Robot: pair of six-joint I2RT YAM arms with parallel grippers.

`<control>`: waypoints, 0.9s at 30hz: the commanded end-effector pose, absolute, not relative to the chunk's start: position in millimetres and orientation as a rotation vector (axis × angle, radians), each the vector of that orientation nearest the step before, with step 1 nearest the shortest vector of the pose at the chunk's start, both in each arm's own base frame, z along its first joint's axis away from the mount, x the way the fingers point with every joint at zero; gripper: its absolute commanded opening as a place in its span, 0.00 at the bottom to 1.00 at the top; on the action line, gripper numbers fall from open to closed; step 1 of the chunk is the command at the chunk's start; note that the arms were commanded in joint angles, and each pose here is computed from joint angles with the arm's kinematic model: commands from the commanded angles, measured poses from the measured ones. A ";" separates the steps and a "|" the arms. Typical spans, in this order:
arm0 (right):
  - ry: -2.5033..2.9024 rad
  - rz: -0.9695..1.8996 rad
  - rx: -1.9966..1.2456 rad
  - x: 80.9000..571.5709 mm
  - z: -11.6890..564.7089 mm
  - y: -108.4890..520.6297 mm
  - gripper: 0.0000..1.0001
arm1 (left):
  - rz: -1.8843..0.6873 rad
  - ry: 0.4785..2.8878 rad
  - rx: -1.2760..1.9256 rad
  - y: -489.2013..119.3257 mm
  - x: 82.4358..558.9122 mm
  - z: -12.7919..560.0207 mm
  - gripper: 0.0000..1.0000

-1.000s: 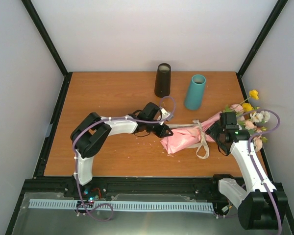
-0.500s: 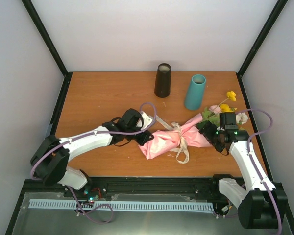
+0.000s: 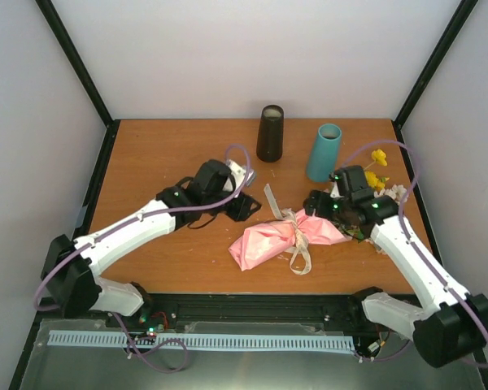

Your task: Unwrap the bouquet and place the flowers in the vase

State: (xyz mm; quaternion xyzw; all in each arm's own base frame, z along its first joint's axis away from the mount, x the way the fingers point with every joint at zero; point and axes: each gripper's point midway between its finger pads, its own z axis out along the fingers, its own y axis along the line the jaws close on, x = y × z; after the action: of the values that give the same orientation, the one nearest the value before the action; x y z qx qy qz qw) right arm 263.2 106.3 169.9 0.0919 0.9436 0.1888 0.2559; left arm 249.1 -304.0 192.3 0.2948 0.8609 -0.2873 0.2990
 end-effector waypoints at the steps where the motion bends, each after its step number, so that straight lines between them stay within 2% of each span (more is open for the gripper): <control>1: 2.585 0.367 -0.011 275.7 171.5 129.6 0.88 | -0.834 2.253 0.754 -335.5 273.8 211.0 0.48; 8: 2.626 0.277 -0.174 315.4 168.1 162.6 0.81 | -0.948 2.391 0.893 -358.7 264.1 147.1 0.37; 14: 2.733 0.226 -0.293 326.0 136.6 180.5 0.71 | -0.976 2.484 0.899 -338.8 234.9 96.4 0.35; 22: 2.856 0.289 -0.415 326.6 100.1 205.8 0.62 | -0.996 2.507 0.893 -320.1 211.9 72.5 0.33; 27: 2.939 0.346 -0.520 312.5 78.3 226.2 0.60 | -0.942 2.520 0.896 -312.0 211.2 61.6 0.33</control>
State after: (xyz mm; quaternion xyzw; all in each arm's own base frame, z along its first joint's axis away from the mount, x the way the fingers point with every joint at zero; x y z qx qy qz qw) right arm 327.4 205.7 85.0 -0.1338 0.9808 0.0946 0.1059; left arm 206.7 -313.5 60.6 0.3107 0.8801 -0.3330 0.1345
